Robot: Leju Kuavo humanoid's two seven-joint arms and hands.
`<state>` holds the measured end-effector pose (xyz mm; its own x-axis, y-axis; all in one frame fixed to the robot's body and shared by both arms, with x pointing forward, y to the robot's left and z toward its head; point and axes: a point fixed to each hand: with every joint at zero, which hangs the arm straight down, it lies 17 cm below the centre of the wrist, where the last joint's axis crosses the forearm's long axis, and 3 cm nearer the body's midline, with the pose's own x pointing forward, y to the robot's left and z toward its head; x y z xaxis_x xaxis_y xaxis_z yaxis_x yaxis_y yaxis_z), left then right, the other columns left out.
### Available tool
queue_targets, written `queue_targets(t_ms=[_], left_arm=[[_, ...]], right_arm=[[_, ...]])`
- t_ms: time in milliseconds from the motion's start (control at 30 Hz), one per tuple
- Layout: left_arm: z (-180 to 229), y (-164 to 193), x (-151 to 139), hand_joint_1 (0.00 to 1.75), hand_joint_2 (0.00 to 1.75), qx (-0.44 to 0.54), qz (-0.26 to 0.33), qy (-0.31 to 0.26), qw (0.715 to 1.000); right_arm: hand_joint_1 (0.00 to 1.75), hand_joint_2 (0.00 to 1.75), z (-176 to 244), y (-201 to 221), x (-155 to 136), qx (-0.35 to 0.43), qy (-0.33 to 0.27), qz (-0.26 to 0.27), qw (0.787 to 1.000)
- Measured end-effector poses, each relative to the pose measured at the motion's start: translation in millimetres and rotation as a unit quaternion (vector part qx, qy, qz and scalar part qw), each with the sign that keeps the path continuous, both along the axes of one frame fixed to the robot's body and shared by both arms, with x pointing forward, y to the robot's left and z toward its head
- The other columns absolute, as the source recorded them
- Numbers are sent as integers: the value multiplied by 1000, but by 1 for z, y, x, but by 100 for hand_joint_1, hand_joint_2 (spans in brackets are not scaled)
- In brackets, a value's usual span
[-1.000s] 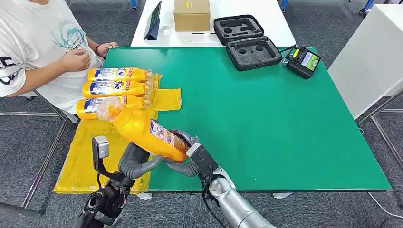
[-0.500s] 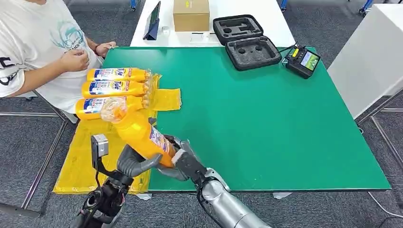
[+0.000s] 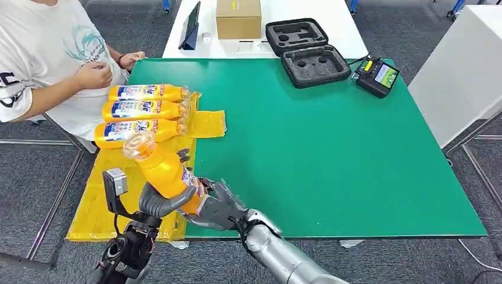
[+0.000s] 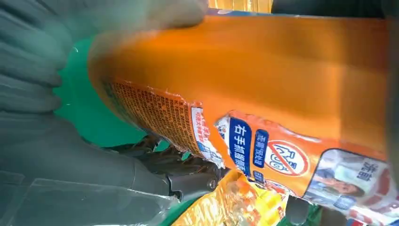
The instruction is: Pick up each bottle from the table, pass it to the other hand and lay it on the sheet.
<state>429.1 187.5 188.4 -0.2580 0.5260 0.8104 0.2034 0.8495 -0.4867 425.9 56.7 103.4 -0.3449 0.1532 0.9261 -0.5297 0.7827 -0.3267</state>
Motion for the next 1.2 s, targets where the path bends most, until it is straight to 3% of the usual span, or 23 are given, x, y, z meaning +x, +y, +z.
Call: queue_targets(t_ms=[433,467,500,533,567,700,867,967,1100,1200], left_arm=[[0,4,1,175,175,-5,9,-1,1000],[1,4,1,175,175,-5,10,-1,1000],[1,4,1,175,175,-5,10,-2,1000],[1,4,1,175,175,-5,11,-2,1000],[2,5,1,175,175,-5,11,-4,1000],[8,9,5,175,175,4,26,-13,1000],[32,40,4,175,175,124,156,-86,976],[43,64,3,175,175,176,221,-116,952],[47,85,-1,175,175,240,283,-135,919],[49,97,0,175,175,333,338,-148,868]], right_arm=[[175,175,-1,3,-1,-3,0,8,1000],[148,175,0,3,-1,-2,-1,8,1000],[0,175,0,3,-1,0,-1,7,1000],[0,175,0,2,0,0,-3,6,1000],[0,0,0,2,-1,1,-4,6,1000],[0,0,5,0,-3,12,-20,-10,1000],[0,0,65,-22,-4,102,-100,-67,987],[0,0,130,-50,-12,127,-209,-129,961],[0,0,191,-84,-33,148,-312,-191,919],[0,0,222,-105,-51,164,-364,-232,887]])
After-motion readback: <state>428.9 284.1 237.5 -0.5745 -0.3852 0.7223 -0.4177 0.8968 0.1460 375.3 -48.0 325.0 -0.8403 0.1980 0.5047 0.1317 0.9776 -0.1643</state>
